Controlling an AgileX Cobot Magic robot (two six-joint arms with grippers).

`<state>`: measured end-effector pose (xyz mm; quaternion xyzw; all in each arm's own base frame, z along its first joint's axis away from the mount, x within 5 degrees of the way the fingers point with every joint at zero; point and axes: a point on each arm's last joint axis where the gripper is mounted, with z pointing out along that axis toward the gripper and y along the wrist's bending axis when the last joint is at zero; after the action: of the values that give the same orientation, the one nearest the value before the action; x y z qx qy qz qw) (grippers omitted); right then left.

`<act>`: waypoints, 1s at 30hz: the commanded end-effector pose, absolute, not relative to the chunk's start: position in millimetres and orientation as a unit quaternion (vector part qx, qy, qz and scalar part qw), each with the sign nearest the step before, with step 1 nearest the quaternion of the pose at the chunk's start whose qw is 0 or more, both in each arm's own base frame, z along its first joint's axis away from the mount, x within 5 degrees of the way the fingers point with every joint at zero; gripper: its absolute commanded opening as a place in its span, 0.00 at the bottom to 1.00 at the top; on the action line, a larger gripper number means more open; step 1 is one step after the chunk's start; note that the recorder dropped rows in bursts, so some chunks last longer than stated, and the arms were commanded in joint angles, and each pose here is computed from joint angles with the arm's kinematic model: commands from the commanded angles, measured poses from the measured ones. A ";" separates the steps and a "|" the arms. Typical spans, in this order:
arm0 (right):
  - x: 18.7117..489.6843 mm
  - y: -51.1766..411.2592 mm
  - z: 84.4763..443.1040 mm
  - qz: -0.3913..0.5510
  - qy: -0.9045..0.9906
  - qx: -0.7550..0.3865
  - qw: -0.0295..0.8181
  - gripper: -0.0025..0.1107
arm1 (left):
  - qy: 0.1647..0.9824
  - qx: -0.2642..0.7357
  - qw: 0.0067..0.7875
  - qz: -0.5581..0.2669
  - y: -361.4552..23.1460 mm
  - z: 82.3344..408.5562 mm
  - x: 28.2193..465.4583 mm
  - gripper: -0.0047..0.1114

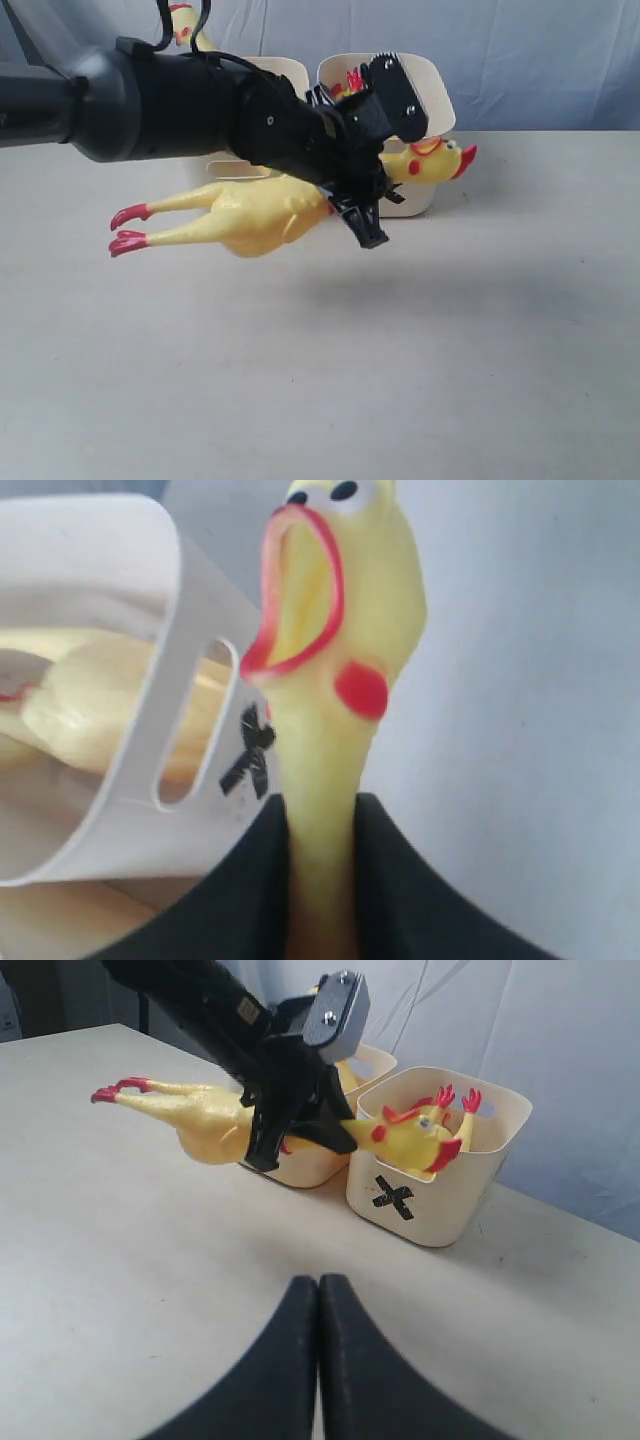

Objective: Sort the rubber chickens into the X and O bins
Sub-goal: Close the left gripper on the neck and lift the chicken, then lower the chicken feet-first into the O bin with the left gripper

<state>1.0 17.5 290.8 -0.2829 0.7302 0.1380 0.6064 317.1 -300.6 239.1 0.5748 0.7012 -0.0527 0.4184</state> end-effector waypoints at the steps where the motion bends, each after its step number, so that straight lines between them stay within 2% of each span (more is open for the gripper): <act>1: -0.1 17.1 292.1 0.140 0.727 -0.283 0.610 0.02 | 0.681 0.532 0.499 -0.065 -300.5 272.8 316.0 0.04; 11: -0.1 17.1 291.9 0.140 0.728 -0.283 0.609 0.02 | 0.598 0.447 0.663 -0.046 -295.9 323.0 323.4 0.04; 23: -0.1 17.1 291.9 0.140 0.728 -0.283 0.609 0.02 | 0.523 0.327 0.785 -0.059 -290.5 352.2 327.4 0.04; 30: -0.1 17.1 291.9 0.140 0.728 -0.283 0.609 0.02 | 0.488 0.296 0.819 -0.060 -284.8 350.7 337.2 0.04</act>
<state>0.9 17.5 290.6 -0.2832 0.7308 0.1380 0.6056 331.7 -289.8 349.9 0.3208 0.5100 -0.0556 0.7961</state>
